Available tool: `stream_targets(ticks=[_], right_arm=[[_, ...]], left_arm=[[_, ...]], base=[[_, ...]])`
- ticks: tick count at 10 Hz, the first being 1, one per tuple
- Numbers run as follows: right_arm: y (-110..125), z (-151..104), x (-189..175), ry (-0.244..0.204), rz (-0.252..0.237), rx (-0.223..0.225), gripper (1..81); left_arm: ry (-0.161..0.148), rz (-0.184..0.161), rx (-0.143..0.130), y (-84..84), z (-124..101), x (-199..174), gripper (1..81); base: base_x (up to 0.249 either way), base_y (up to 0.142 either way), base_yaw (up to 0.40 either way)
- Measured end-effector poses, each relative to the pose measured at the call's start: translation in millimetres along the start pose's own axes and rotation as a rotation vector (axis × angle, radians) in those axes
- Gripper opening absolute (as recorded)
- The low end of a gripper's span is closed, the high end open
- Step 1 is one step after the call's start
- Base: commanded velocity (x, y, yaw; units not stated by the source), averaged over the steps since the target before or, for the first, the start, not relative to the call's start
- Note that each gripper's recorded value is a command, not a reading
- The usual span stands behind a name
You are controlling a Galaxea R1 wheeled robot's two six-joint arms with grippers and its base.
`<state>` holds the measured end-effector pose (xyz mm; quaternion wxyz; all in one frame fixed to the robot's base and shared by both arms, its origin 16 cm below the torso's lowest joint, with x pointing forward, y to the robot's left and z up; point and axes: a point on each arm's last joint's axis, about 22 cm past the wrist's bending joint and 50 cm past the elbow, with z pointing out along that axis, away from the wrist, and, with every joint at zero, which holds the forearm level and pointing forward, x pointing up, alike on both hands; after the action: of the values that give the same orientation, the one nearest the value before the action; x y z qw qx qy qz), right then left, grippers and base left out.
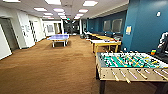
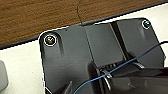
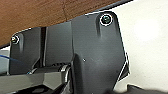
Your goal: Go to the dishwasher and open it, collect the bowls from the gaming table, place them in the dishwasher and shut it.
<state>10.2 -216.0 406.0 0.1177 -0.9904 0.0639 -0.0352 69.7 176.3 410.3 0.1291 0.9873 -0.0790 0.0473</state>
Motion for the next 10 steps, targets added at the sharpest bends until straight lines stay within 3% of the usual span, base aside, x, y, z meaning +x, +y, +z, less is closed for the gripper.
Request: stream_targets(ticks=[8, 10], right_arm=[[0.2, -0.1, -0.3, 0.002, 0.000, 0.000, 81.1], [4.5, -0.9, -1.0, -0.003, 0.000, -0.005, 81.1]], left_arm=[[-0.002, 0.000, 0.005, -4.2, -0.8, -1.5, 81.1], [-0.005, -0.001, -0.007, 5.4, 0.8, -3.1, 81.1]], base=[[0.114, 0.000, 0.000], [0.089, 0.035, 0.000]])
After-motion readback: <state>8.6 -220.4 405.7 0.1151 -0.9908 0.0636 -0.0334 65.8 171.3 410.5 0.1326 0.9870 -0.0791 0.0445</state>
